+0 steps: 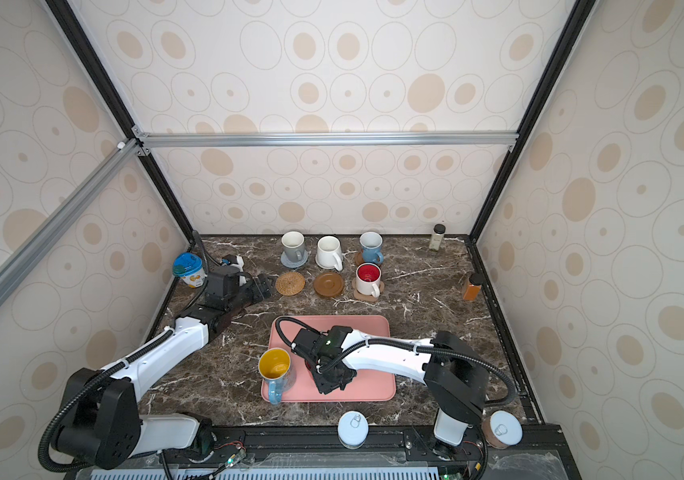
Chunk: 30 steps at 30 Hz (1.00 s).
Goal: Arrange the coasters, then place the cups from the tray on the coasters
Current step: 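Lower right gripper into the red mug and grip its rim, then lift the red mug off the pink tray with right gripper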
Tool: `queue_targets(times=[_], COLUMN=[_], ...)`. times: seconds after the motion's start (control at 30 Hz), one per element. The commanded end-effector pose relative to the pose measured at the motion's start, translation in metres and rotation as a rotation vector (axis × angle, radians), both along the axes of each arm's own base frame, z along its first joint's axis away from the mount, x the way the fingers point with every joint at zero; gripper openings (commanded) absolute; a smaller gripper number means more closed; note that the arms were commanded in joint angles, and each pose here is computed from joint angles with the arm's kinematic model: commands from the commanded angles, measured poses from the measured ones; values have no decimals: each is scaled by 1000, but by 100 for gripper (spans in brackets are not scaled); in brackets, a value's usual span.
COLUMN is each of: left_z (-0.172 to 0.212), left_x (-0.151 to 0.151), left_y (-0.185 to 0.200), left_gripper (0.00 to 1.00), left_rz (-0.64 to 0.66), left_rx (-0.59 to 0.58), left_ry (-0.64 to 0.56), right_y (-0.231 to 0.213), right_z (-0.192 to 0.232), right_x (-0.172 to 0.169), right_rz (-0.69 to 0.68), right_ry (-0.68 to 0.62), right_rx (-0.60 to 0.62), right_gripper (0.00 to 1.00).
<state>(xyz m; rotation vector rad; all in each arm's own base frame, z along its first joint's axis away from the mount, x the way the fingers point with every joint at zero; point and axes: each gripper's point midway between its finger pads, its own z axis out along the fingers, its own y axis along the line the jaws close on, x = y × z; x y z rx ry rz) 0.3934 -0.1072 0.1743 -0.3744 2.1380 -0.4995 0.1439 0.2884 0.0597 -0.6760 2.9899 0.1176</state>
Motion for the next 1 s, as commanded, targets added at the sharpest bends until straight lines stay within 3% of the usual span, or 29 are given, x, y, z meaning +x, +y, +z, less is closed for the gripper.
queue_targets(times=[0.0, 0.2, 0.63, 0.97], left_z=[16, 17, 19, 18], left_x=[5, 2, -2, -4], left_y=[5, 8, 12, 13], left_gripper=[89, 89, 89, 89], left_rz=[25, 32, 44, 48], left_rx=[-13, -8, -12, -11], left_ry=[-47, -46, -54, -53], right_y=[1, 2, -2, -1], right_z=[-2, -4, 0, 6], right_x=[4, 4, 12, 14], right_rz=[-2, 10, 19, 40], right_ry=[2, 7, -46, -70], right_rx=[-12, -23, -33, -16], right_gripper=[37, 35, 12, 7])
